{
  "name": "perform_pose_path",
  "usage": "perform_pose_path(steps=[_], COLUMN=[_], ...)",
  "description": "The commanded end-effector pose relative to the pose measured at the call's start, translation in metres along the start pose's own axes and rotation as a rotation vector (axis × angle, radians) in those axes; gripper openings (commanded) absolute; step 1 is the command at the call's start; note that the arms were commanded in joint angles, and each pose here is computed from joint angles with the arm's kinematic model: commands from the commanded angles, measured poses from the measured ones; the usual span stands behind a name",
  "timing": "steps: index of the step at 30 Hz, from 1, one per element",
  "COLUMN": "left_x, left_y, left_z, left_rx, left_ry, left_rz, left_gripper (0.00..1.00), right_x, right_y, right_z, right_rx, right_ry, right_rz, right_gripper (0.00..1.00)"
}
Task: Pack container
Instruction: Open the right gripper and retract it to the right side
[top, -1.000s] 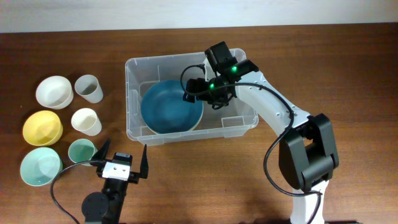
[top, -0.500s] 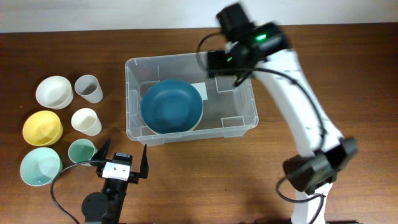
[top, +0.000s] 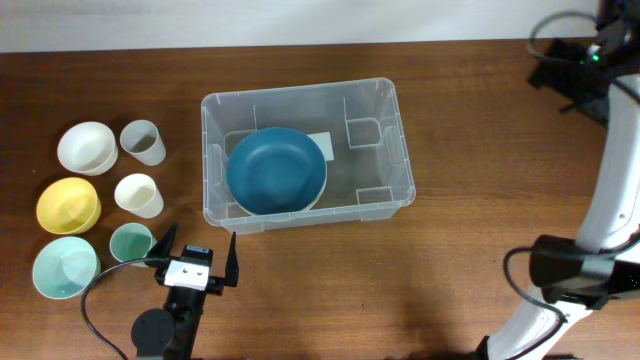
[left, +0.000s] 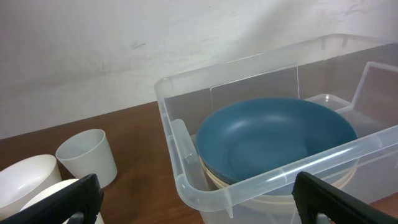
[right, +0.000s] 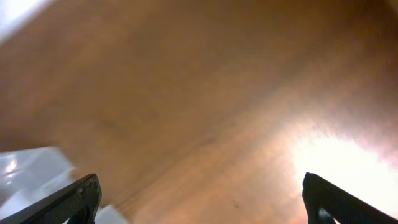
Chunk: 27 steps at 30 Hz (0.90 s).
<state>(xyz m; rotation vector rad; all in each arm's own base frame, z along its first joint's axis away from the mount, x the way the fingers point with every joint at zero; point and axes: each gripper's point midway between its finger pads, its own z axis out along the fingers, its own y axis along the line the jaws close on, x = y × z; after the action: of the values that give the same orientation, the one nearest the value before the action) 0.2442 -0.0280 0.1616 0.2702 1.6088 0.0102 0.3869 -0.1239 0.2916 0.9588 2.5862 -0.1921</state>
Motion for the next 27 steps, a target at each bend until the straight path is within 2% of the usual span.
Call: perform_pose_path(steps=[1,4,9,27], left_x=[0.002,0.002,0.002,0.002], left_y=[0.001,0.001,0.001,0.001], left_z=[0.000,0.000,0.000,0.000], left_rx=[-0.005,-0.005,-0.005,-0.005], left_ry=[0.004,0.004,0.004,0.004], left_rz=[-0.010,-0.010,-0.010,-0.010], left_gripper=[1.00,1.00,1.00,1.00], right_x=[0.011,0.026,0.047,0.053], right_y=[-0.033,-0.061,-0.085,-0.087], right_z=[0.041,0.076,0.106,0.115], right_rx=[0.075,0.136,0.185,0.192], right_ry=[0.127,0.226,0.324,0.343], right_rz=[0.064,0.113,0.150,0.151], right_gripper=[0.99,0.99,0.99,0.99])
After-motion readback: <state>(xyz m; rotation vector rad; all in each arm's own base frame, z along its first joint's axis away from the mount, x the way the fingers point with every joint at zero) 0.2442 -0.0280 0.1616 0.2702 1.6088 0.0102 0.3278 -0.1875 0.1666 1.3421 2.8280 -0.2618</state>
